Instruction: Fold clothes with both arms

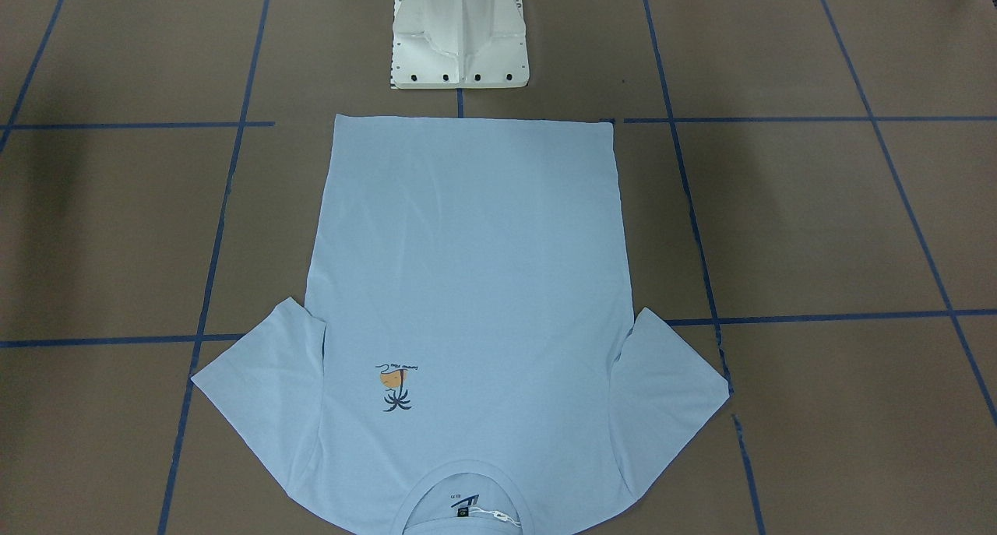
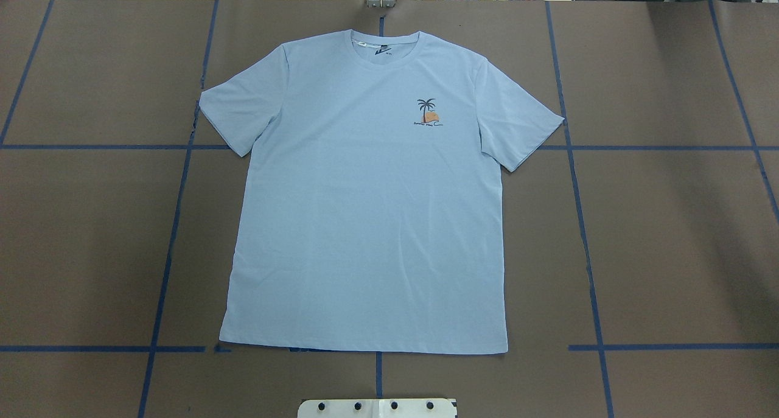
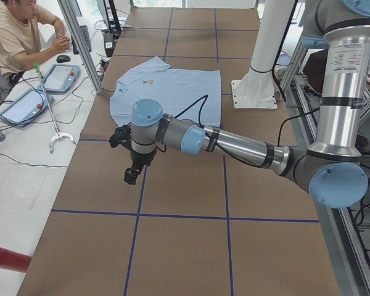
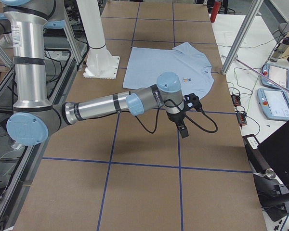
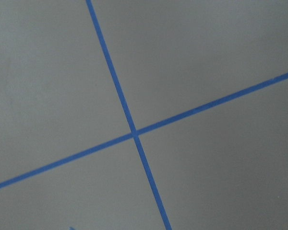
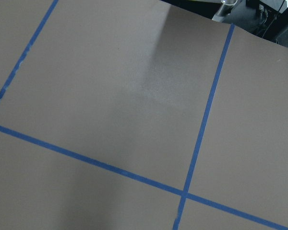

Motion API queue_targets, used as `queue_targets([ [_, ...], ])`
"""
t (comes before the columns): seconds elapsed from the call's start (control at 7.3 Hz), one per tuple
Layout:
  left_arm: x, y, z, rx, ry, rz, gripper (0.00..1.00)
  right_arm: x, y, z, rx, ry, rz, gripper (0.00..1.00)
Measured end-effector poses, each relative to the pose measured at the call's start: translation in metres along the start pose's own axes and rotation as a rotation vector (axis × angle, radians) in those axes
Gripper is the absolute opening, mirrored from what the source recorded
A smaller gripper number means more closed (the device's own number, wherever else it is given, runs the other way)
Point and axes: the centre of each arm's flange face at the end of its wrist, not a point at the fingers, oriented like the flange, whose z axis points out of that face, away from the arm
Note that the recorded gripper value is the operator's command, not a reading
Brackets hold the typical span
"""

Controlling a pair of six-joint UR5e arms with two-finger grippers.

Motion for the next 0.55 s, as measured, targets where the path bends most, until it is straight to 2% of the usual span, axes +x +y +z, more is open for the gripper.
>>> queue_targets([
  [0.27,0.002,-0.010,-0.008,0.174,-0.048,0.138,1.00,-0.001,-0.020,0.020,0.070,-0.040,-0.015,1.00],
  [0.41,-0.001,-0.009,-0.005,0.216,-0.057,0.171,1.00,-0.022,-0.048,0.035,0.092,-0.072,-0.004,1.00],
  [0.55,-0.002,-0.008,-0.003,0.231,-0.060,0.182,1.00,-0.062,-0.082,0.053,0.101,-0.095,0.052,0.98],
])
